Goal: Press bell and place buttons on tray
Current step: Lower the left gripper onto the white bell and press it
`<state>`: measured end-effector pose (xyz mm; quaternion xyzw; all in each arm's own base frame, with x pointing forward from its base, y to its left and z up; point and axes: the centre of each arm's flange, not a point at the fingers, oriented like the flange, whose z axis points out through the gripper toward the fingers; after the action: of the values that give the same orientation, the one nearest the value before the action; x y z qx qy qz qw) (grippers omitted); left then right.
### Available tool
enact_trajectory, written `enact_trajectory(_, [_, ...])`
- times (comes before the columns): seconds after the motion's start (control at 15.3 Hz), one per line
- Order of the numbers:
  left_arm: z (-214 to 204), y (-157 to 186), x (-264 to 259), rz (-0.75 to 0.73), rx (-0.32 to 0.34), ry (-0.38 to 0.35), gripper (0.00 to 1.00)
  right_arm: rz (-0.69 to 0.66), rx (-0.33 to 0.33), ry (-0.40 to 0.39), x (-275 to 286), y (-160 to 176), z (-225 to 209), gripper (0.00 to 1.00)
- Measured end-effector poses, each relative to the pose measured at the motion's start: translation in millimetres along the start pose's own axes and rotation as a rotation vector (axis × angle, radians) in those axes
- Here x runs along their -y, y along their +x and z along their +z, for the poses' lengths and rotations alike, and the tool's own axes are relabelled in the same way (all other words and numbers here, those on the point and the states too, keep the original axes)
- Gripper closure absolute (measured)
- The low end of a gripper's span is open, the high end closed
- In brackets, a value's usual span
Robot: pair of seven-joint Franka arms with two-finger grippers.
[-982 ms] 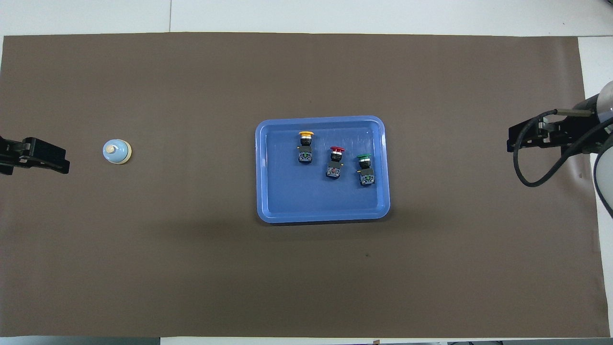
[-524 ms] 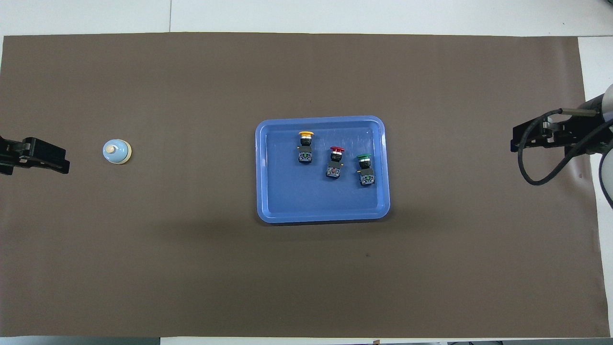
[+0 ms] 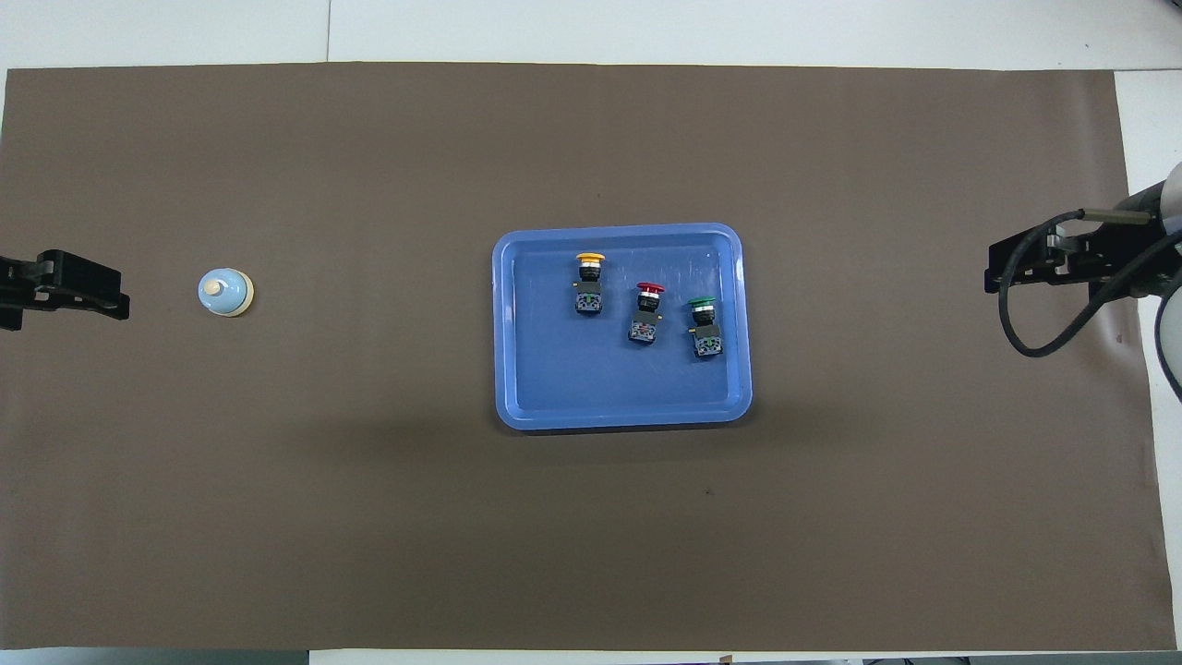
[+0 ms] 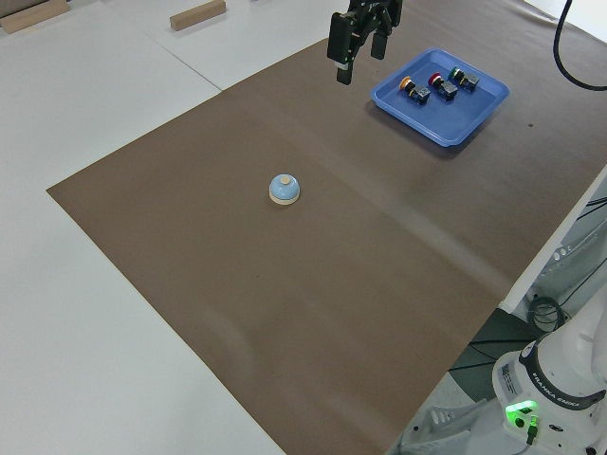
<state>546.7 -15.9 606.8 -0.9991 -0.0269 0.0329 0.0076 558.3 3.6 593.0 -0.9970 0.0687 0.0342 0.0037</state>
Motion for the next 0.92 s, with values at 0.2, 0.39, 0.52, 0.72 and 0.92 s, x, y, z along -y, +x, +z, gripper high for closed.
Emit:
enact_trajectory(0.2, [23, 9, -1, -0.014, -0.045, -0.004, 0.44, 0.000, 0.000, 0.000, 0, 0, 0, 0.00])
enact_trajectory(0.39, [63, 22, 9, 0.009, -0.055, -0.002, 0.78, 0.000, 0.000, 0.000, 0, 0, 0, 0.00])
enact_trajectory(0.52, [99, 39, 20, 0.038, -0.044, 0.003, 0.98, 0.000, 0.000, 0.000, 0, 0, 0, 0.00])
enact_trajectory(0.72, [155, 69, 30, 0.038, -0.042, -0.001, 0.99, 0.000, 0.000, 0.000, 0, 0, 0, 0.00])
enact_trajectory(0.92, [191, 87, 31, 0.040, -0.050, -0.005, 0.99, 0.000, 0.000, 0.000, 0, 0, 0, 0.00])
